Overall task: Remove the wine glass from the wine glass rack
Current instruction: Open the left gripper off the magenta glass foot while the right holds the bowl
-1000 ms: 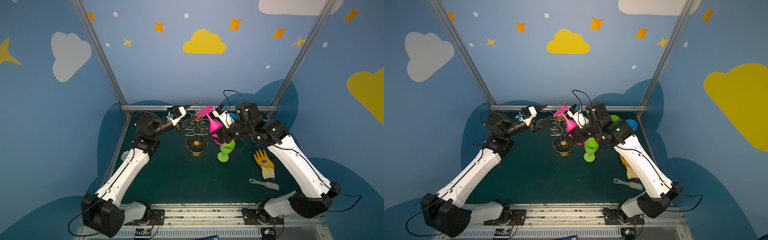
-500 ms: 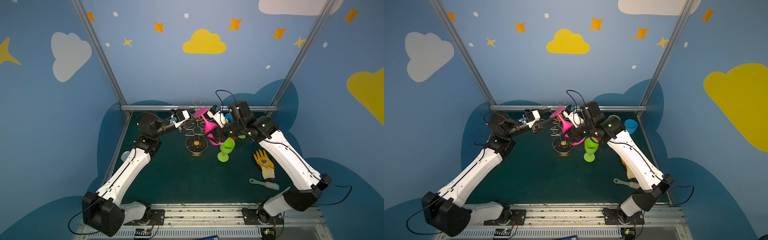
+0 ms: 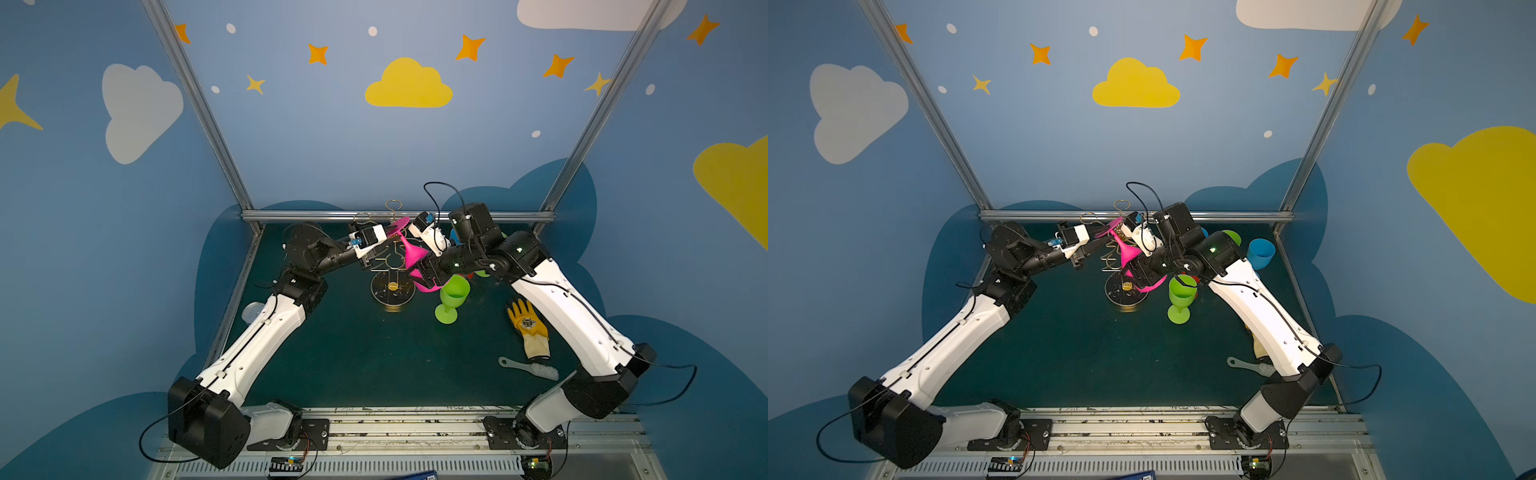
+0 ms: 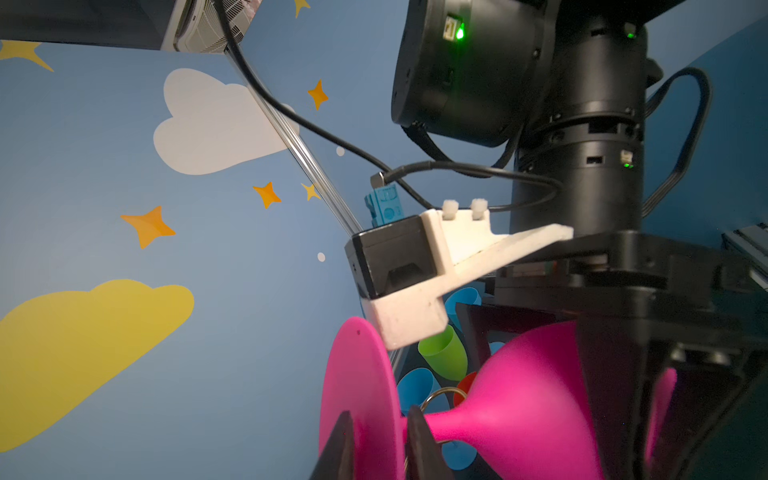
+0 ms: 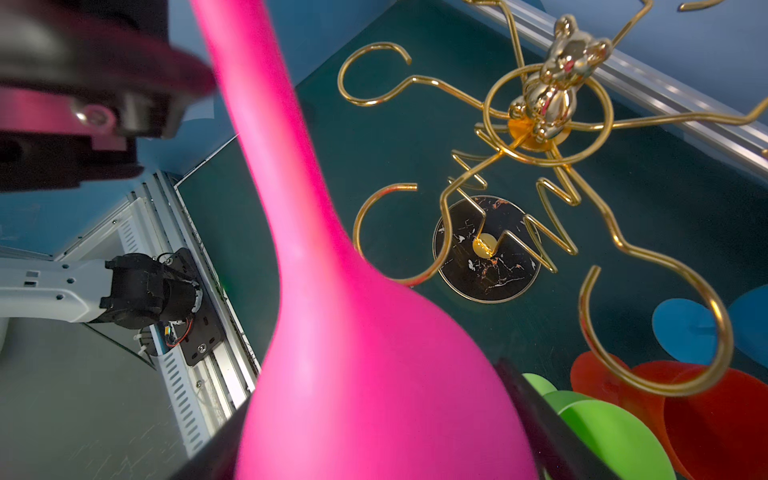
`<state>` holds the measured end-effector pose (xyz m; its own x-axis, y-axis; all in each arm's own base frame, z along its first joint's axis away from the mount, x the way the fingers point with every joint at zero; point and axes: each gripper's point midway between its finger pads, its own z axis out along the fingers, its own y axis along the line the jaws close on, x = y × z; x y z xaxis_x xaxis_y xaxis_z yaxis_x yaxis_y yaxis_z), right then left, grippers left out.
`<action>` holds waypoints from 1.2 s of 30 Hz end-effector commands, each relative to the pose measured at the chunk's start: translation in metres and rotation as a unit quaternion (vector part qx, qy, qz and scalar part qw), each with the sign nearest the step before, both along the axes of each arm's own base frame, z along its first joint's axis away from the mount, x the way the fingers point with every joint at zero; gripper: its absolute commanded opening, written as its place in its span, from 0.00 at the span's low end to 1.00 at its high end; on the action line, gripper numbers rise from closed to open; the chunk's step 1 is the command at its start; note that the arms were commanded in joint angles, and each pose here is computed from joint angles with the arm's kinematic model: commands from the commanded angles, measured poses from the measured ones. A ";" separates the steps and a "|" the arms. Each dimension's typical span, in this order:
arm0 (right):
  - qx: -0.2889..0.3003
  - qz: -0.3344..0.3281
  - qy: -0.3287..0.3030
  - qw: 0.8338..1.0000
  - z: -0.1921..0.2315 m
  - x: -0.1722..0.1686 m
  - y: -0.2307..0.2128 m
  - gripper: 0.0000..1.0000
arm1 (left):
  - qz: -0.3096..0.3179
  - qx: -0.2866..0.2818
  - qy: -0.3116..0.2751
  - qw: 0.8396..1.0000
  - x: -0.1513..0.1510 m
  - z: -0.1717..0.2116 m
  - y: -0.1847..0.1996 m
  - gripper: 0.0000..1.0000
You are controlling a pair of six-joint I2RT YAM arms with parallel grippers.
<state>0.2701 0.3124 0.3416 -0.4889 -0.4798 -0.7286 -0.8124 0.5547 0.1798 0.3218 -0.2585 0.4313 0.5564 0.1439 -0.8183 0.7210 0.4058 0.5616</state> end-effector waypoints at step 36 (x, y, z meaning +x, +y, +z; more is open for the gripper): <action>0.299 -0.056 -0.136 0.943 0.110 -0.025 -0.075 0.79 | 0.096 -0.209 0.290 0.929 0.023 0.003 0.058 0.03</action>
